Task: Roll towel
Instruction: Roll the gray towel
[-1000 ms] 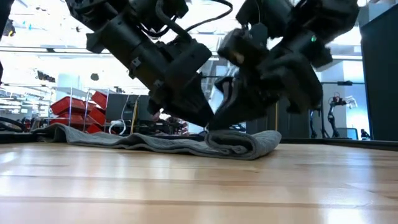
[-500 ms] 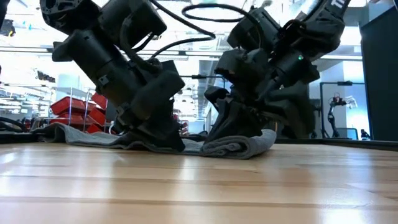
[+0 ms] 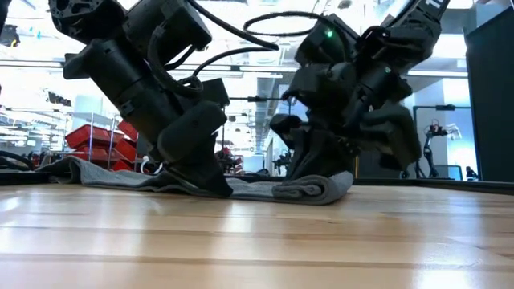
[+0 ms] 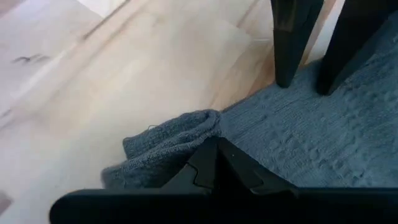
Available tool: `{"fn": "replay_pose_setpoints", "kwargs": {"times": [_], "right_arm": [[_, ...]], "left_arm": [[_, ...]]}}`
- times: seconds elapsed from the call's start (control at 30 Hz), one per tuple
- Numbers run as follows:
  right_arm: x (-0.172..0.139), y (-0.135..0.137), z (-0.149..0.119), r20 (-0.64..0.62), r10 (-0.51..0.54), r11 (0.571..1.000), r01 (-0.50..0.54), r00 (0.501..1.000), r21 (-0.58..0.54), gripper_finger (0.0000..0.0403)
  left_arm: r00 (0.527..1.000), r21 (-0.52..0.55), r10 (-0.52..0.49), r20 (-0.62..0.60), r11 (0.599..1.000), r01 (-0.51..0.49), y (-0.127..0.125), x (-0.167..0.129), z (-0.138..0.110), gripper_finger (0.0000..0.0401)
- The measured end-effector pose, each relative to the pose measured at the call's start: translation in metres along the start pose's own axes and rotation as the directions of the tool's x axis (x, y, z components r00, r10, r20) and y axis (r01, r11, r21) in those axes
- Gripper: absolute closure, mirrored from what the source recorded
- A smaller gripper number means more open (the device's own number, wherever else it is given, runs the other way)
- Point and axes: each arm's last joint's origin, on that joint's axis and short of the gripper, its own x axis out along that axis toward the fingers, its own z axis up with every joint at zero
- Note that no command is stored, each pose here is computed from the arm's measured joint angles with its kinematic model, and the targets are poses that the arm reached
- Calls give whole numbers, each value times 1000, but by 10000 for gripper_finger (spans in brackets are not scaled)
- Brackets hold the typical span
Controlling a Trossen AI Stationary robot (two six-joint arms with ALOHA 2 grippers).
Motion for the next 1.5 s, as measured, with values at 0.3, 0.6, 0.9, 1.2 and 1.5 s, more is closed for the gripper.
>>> {"fn": "replay_pose_setpoints", "kwargs": {"times": [0.3,0.6,0.9,1.2,1.5], "right_arm": [[3,-11,-5,47,-2,999,5,999,-43,403],[2,-8,-10,-18,41,999,-42,999,-32,403],[-17,-14,3,45,0,998,3,999,-66,403],[-37,-46,-29,-30,-68,997,69,997,45,403],[-31,-34,-48,-99,-33,996,41,995,76,403]], "left_arm": [[1000,15,-5,5,1000,5,0,0,0,268],[1000,28,2,0,1000,-2,-3,-2,-4,268],[1000,26,0,5,1000,-1,-4,-2,-4,268],[1000,32,-18,6,999,17,-3,-6,-2,268],[1000,21,-14,7,1000,14,-3,-7,-1,268]]}}
